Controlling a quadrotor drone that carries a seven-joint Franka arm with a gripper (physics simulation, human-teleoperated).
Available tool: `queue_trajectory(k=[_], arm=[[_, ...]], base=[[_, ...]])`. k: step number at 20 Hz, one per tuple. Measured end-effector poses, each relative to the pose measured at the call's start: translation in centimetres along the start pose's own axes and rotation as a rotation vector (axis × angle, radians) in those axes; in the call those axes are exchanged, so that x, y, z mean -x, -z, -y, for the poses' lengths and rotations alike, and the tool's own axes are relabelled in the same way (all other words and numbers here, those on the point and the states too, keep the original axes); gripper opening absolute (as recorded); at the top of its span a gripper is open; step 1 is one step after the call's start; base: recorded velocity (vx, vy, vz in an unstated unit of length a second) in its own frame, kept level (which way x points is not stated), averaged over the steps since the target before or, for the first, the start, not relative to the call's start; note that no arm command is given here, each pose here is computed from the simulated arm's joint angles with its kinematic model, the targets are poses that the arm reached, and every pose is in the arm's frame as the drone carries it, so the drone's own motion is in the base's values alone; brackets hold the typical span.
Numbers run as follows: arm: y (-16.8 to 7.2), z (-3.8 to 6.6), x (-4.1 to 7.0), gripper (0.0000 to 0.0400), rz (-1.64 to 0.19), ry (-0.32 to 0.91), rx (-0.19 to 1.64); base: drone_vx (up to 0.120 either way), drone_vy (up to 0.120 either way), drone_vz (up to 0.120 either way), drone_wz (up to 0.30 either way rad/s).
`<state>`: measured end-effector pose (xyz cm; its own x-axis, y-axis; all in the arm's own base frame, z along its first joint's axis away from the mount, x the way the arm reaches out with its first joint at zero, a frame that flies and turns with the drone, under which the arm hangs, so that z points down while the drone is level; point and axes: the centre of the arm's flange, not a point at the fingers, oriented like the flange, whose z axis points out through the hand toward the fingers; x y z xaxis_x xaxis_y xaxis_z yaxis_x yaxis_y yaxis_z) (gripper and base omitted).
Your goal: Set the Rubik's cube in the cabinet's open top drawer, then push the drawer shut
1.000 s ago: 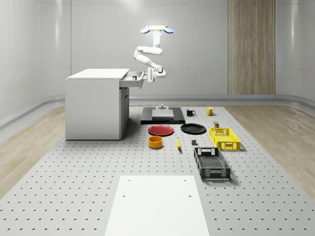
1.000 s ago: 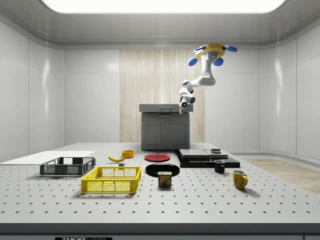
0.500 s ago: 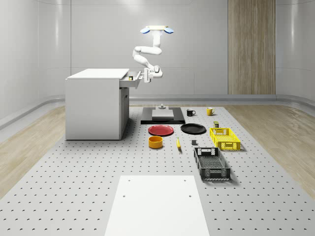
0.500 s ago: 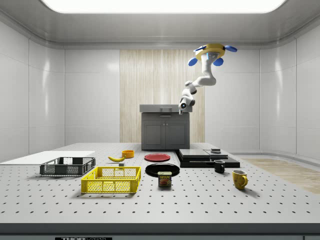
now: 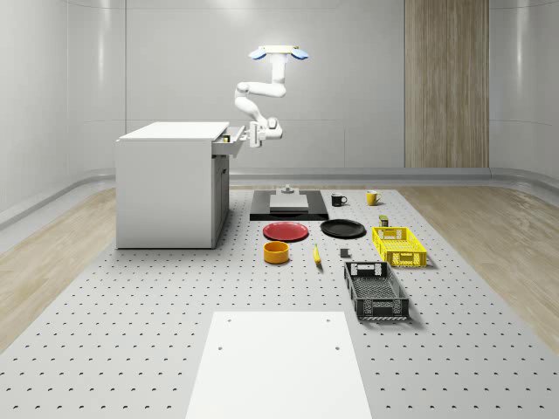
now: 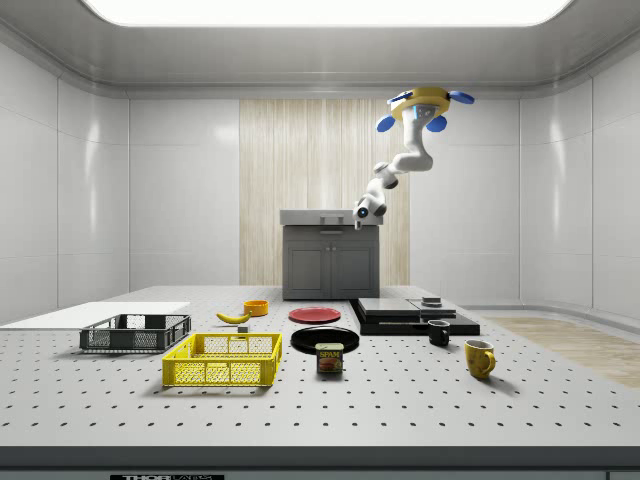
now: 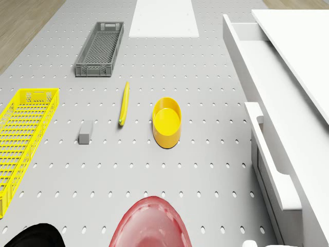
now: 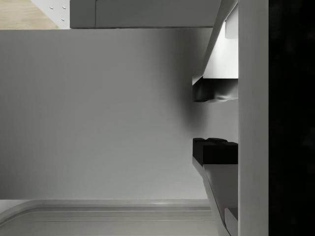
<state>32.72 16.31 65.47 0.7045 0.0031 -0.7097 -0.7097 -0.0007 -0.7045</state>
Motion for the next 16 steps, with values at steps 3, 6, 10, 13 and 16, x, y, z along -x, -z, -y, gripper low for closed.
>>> queue_trajectory(k=[3, 6, 10, 13, 16], arm=[[-1.1, 0.9, -0.2, 0.0105, 0.0, 0.002, 0.0], [-2.2, 2.0, -0.3, 0.0105, 0.0, 0.004, 0.0], [-4.0, 3.6, -0.4, 0.0119, 0.001, 0.005, 0.001], [-5.4, 4.7, 1.2, 0.0109, 0.003, -0.019, 0.003], [-6.9, 5.8, 1.1, 0.0107, 0.002, -0.009, 0.002]], base=[[0.0, 0.0, 0.0, 0.0], [0.0, 0.0, 0.0, 0.0], [0.0, 0.0, 0.0, 0.0], [0.0, 0.0, 0.0, 0.0], [0.0, 0.053, 0.0, 0.0]])
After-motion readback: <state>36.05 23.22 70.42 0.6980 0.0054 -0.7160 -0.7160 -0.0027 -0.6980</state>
